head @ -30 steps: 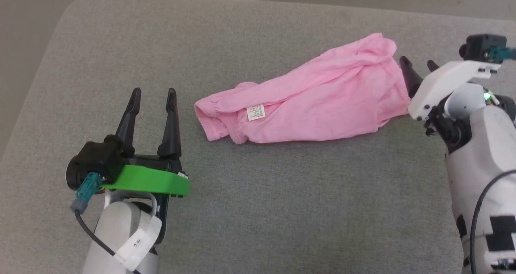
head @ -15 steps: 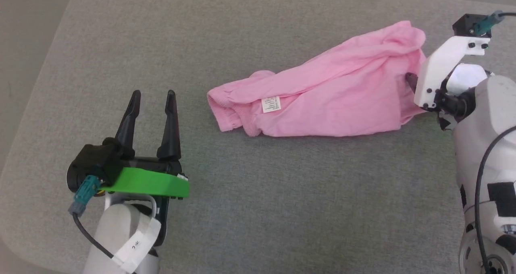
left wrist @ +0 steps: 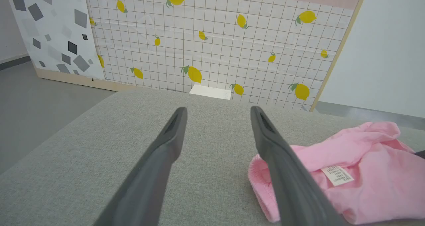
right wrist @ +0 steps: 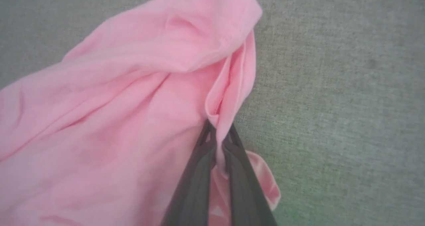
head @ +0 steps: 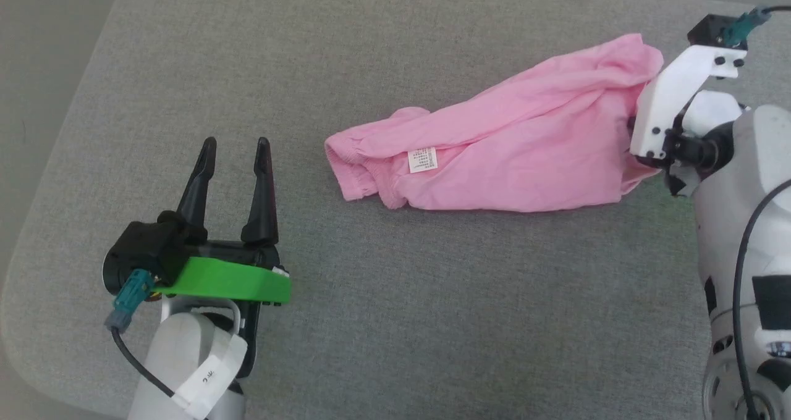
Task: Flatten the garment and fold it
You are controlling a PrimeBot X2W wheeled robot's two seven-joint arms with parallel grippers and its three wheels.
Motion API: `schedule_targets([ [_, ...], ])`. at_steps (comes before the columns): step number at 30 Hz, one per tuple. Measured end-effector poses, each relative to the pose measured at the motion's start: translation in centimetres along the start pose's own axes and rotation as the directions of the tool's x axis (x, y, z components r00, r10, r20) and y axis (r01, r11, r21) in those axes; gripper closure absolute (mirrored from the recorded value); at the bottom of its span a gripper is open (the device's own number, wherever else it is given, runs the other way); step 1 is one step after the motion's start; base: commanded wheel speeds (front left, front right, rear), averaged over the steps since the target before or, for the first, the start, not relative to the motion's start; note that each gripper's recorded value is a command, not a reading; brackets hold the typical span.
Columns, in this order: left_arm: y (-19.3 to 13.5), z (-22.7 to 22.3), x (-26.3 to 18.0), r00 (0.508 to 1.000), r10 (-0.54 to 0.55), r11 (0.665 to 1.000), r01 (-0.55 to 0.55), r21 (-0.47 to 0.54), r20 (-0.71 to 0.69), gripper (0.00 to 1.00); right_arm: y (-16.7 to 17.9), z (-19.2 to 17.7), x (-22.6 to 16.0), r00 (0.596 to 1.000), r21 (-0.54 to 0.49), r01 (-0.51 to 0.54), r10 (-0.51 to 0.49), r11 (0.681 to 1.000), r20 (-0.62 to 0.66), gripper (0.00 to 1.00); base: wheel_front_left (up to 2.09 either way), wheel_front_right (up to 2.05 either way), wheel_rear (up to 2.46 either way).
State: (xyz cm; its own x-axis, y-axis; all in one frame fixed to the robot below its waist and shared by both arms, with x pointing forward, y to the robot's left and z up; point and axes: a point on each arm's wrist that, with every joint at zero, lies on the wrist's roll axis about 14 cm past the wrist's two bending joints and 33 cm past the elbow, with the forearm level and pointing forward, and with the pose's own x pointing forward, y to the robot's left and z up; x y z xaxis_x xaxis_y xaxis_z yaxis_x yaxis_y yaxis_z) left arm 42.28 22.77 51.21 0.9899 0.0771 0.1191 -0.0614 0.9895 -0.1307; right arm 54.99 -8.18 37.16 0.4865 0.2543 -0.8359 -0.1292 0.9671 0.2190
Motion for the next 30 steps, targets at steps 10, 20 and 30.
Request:
schedule_targets([
  [10, -0.2, 0.6, -1.2, 1.000, 0.001, 1.000, 0.000, -0.014, 0.007, 0.00, -2.3, -0.7, -2.7, 0.989, 0.000, 0.029, -0.029, 1.000, 0.146, 1.00, 0.00, 0.00, 0.00],
  [20, -1.4, 0.9, -1.9, 1.000, -0.028, 0.999, 0.028, -0.032, 0.014, 0.00, -12.7, -2.2, -9.9, 0.919, 0.048, 0.277, -0.279, 0.960, 0.278, 1.00, 0.00, 0.00, 0.00],
  [30, -2.3, 1.0, -2.2, 0.998, -0.055, 0.998, 0.055, -0.039, 0.015, 0.00, -13.4, -1.0, -14.8, 0.842, -0.010, 0.386, -0.348, 0.922, 0.413, 1.00, 0.00, 0.00, 0.00],
])
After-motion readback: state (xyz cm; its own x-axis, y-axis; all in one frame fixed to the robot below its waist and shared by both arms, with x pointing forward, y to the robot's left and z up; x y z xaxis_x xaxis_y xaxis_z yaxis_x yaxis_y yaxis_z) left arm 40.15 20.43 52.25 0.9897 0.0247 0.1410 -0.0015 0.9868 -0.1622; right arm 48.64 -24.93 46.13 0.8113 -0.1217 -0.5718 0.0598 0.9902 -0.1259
